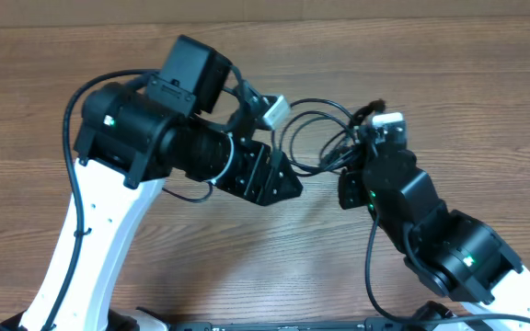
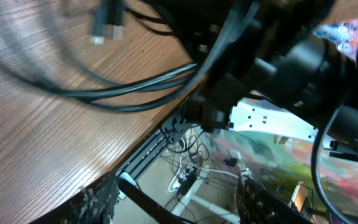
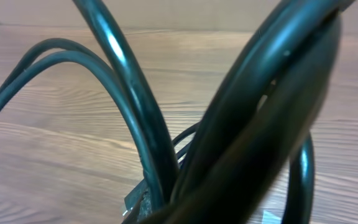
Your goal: Untangle cables
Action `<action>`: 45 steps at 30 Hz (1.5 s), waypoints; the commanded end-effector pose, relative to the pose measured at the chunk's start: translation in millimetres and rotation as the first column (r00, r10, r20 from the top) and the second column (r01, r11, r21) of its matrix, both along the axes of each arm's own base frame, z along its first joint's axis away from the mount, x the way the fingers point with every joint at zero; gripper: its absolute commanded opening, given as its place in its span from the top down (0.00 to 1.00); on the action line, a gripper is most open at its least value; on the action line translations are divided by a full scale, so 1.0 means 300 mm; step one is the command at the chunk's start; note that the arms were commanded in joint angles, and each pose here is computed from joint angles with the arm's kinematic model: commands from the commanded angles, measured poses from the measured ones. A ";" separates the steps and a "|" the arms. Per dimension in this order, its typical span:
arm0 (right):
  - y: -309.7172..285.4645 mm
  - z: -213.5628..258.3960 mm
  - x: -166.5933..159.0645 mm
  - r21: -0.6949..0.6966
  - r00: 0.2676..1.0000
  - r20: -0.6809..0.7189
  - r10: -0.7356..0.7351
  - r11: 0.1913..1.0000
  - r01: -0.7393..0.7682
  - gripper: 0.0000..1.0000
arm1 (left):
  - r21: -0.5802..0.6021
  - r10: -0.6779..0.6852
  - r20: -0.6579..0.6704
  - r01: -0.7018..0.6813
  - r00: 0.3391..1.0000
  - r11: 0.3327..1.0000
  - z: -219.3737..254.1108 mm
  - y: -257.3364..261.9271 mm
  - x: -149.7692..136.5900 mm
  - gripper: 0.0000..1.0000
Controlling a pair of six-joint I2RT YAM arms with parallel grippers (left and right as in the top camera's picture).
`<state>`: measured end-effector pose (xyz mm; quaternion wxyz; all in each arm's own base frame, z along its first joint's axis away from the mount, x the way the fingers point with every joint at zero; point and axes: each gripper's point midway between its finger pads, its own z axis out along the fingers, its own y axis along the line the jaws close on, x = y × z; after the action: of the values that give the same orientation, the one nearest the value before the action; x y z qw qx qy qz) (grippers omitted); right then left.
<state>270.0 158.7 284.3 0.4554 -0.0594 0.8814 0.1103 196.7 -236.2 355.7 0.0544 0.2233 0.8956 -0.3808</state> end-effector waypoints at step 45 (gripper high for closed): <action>0.207 0.083 0.001 0.253 0.979 0.022 0.202 0.946 -0.201 0.96 | 0.285 0.615 0.058 -0.603 0.786 0.745 -0.130 0.130 0.259 0.96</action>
<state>274.3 214.9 296.5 0.4402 -0.0837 0.8607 0.2418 266.2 -205.5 323.0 0.1100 -0.0713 0.9621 -0.2389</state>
